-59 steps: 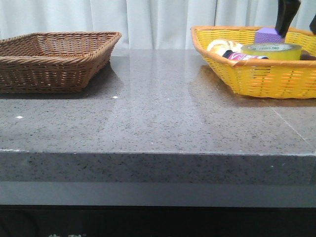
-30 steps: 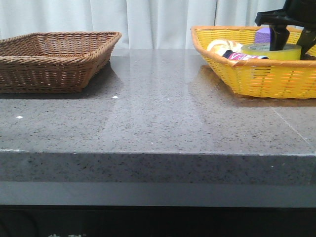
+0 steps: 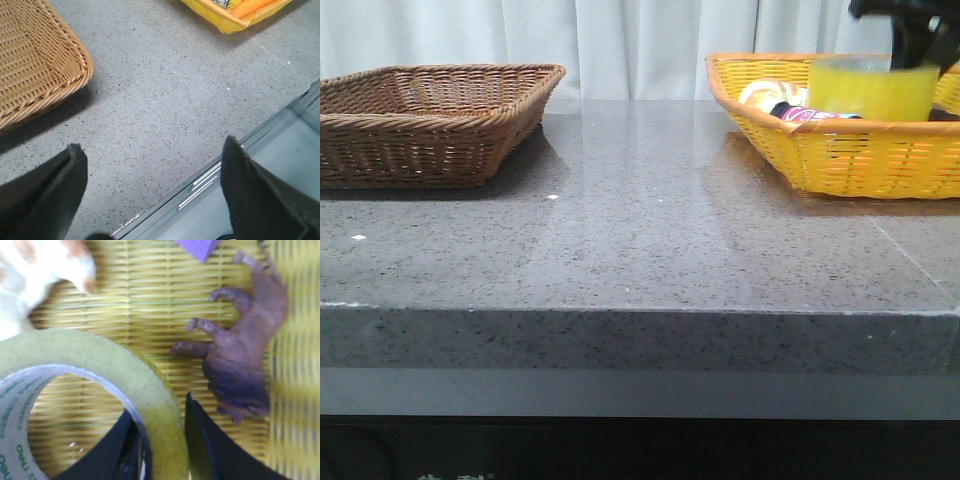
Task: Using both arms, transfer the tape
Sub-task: 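Lower the right gripper into the tape roll's hole and grasp it, then lift the tape roll and set it on the table between baskets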
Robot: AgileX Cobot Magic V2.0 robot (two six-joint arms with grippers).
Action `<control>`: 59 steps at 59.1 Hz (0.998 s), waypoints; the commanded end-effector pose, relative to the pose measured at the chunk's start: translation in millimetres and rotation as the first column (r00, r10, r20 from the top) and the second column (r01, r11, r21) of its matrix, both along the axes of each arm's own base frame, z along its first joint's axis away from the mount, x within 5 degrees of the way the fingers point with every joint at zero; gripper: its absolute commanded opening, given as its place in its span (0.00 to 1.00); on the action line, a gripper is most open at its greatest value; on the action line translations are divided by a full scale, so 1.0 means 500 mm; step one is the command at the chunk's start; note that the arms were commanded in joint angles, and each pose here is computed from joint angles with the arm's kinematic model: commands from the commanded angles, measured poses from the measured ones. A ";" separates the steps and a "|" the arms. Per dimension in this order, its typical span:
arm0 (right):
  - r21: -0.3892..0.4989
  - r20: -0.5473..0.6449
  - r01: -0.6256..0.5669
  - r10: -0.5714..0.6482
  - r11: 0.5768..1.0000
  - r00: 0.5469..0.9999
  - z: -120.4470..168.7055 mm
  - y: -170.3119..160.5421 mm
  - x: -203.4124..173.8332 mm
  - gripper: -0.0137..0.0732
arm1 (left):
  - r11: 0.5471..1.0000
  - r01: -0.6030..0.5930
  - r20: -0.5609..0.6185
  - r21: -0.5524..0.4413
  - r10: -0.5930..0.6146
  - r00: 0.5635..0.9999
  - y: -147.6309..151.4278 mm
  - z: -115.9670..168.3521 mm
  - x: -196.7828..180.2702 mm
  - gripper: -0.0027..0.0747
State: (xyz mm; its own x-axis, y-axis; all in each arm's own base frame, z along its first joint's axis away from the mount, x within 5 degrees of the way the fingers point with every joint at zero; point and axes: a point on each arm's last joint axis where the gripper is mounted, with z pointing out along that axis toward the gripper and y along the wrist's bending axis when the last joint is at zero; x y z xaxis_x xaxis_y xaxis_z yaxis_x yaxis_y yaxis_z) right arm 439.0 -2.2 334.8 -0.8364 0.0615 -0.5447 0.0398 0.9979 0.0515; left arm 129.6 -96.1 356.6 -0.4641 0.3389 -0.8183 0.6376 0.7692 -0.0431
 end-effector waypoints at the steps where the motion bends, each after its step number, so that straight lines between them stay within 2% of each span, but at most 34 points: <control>1: 0.009 0.200 -0.006 0.004 1.000 0.980 0.143 0.003 -0.066 0.32 | 0.998 0.001 0.067 -0.070 0.004 0.998 -0.005 0.032 0.001 0.74; 7: 0.035 0.243 -0.025 0.016 0.999 0.970 0.194 0.015 -0.109 0.32 | 0.998 0.001 0.067 -0.070 0.004 0.998 -0.005 0.032 0.001 0.74; 15: 0.027 0.298 -0.089 0.077 0.996 0.952 0.248 0.053 -0.165 0.32 | 0.998 0.001 0.067 -0.070 0.004 0.998 -0.005 0.032 0.001 0.74; 23: 0.009 0.323 -0.192 0.179 0.981 0.929 0.276 0.112 -0.203 0.32 | 0.998 0.001 0.067 -0.070 0.004 0.998 -0.005 0.032 0.001 0.74; 30: 0.002 0.322 -0.304 0.287 0.953 0.902 0.282 0.182 -0.228 0.32 | 0.998 0.001 0.067 -0.070 0.004 0.998 -0.005 0.032 0.001 0.74; 42: -0.002 0.299 -0.457 0.436 0.890 0.849 0.245 0.293 -0.250 0.32 | 0.998 0.001 0.067 -0.070 0.004 0.998 -0.005 0.032 0.001 0.74; 59: 0.001 0.213 -0.557 0.544 0.830 0.811 0.131 0.400 -0.236 0.32 | 0.998 0.001 0.067 -0.070 0.004 0.998 -0.005 0.032 0.001 0.74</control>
